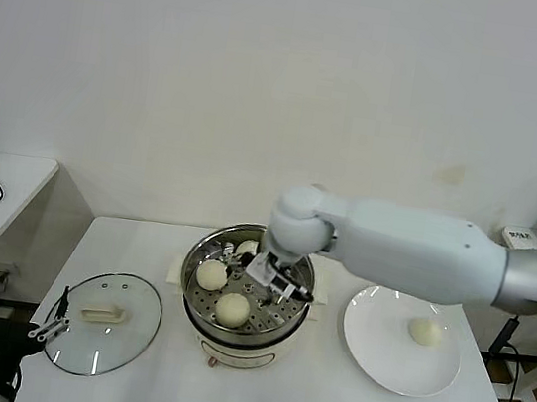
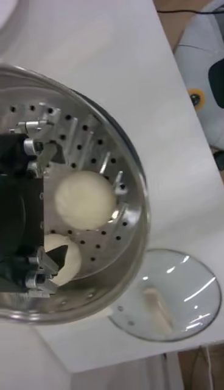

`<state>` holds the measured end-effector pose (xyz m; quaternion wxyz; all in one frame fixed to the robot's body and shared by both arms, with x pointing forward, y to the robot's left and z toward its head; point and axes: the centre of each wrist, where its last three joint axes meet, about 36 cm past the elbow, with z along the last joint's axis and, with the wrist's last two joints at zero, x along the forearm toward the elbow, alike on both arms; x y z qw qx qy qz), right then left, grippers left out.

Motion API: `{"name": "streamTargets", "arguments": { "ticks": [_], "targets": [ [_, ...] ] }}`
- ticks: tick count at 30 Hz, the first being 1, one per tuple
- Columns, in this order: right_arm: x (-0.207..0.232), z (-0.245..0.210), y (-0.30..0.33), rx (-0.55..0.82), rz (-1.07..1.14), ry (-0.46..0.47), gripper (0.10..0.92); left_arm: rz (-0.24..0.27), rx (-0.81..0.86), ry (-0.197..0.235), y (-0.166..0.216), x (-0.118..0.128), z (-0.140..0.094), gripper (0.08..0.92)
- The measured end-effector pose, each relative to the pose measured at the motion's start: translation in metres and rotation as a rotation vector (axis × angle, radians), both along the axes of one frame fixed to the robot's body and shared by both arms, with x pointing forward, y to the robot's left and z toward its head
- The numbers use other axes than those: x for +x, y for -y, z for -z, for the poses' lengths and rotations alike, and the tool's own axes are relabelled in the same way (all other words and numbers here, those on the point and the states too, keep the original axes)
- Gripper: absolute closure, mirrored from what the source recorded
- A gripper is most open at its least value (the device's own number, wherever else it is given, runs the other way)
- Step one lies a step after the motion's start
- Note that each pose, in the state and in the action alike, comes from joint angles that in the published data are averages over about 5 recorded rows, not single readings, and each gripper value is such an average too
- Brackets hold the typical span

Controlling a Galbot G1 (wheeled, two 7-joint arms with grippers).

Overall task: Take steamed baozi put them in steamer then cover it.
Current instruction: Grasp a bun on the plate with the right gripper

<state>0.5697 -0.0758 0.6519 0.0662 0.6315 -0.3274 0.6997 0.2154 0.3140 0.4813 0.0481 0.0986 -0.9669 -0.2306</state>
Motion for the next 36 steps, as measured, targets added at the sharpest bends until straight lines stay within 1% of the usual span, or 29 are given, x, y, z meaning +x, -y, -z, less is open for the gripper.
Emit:
{"name": "streamTargets", "arguments": {
  "ticks": [8, 14, 20, 24, 31, 36],
  "targets": [
    [0.005, -0.031, 0.083, 0.067, 0.317, -0.03, 0.199, 0.026, -0.002, -0.001, 0.002, 0.005, 0.002, 0.177],
    [-0.001, -0.025, 0.162, 0.076, 0.539, -0.048, 0.2, 0.052, -0.004, 0.0, 0.006, 0.009, 0.002, 0.177],
    [-0.011, 0.0, 0.235, 0.058, 0.712, -0.047, 0.2, 0.076, -0.007, -0.004, 0.01, 0.011, 0.003, 0.177],
    [-0.017, 0.023, 0.271, 0.033, 0.79, -0.044, 0.199, 0.082, -0.009, -0.008, 0.012, 0.01, 0.005, 0.177],
    [-0.024, 0.069, 0.315, -0.021, 0.882, -0.047, 0.2, 0.083, -0.008, -0.013, 0.013, 0.009, 0.006, 0.177],
    [-0.021, 0.096, 0.338, -0.044, 0.936, -0.042, 0.2, 0.079, -0.006, -0.017, 0.012, 0.008, 0.006, 0.177]
  ]
}}
